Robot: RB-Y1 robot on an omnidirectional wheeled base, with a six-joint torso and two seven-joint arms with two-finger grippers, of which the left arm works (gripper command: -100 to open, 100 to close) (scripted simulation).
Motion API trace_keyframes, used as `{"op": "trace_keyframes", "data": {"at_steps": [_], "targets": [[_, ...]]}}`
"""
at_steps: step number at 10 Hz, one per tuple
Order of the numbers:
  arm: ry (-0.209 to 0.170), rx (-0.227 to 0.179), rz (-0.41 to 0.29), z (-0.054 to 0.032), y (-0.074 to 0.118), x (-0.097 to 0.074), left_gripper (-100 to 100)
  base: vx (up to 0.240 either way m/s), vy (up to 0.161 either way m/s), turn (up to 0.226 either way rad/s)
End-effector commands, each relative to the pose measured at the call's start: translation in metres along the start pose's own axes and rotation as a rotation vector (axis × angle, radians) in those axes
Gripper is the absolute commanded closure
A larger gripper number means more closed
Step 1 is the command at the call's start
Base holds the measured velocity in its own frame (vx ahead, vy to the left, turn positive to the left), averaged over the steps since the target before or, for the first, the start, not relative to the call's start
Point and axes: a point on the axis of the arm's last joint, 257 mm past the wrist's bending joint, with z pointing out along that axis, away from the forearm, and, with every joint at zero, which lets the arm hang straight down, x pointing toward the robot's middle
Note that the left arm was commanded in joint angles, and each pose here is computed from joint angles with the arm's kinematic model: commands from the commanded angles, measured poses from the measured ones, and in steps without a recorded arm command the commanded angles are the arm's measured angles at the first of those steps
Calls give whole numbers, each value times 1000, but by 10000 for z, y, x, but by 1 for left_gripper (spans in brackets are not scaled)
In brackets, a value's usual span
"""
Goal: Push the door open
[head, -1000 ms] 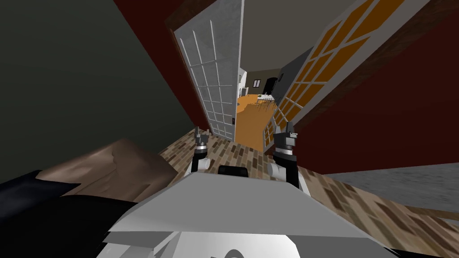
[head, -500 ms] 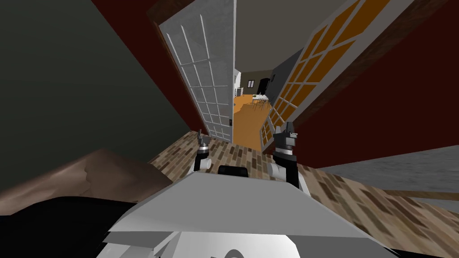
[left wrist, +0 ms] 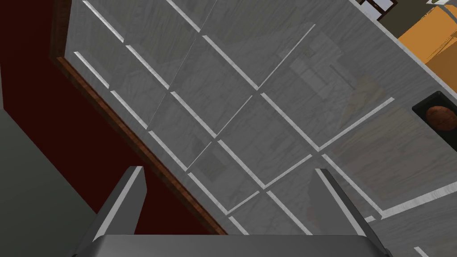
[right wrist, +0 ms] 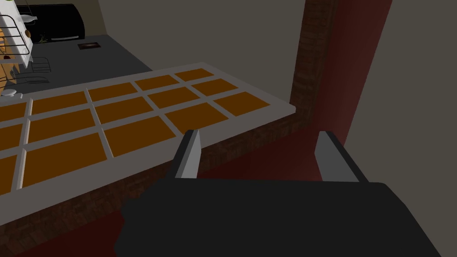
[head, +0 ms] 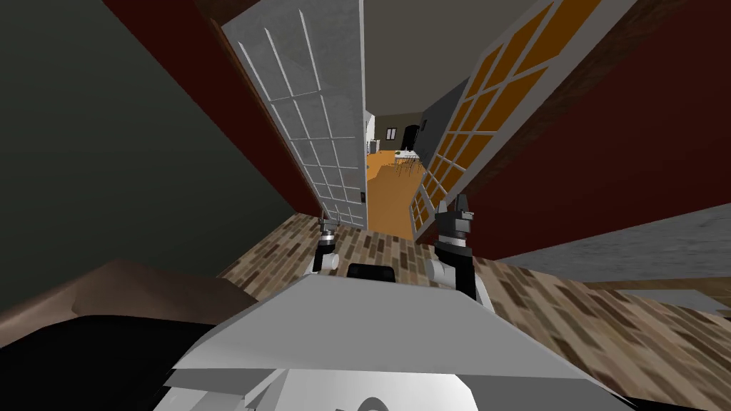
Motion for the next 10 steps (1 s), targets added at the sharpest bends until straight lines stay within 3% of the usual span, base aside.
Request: {"op": "trace_keyframes", "data": {"at_steps": [1,9,10], "targets": [[-20,-16,-54,-29,104,-95,-100,88,44,-161],[-129,-76,-300,-228,636,-497,-100,88,50,-154],[-131,-77,-299,-234,643,-503,-100,55,35,-70]]}}
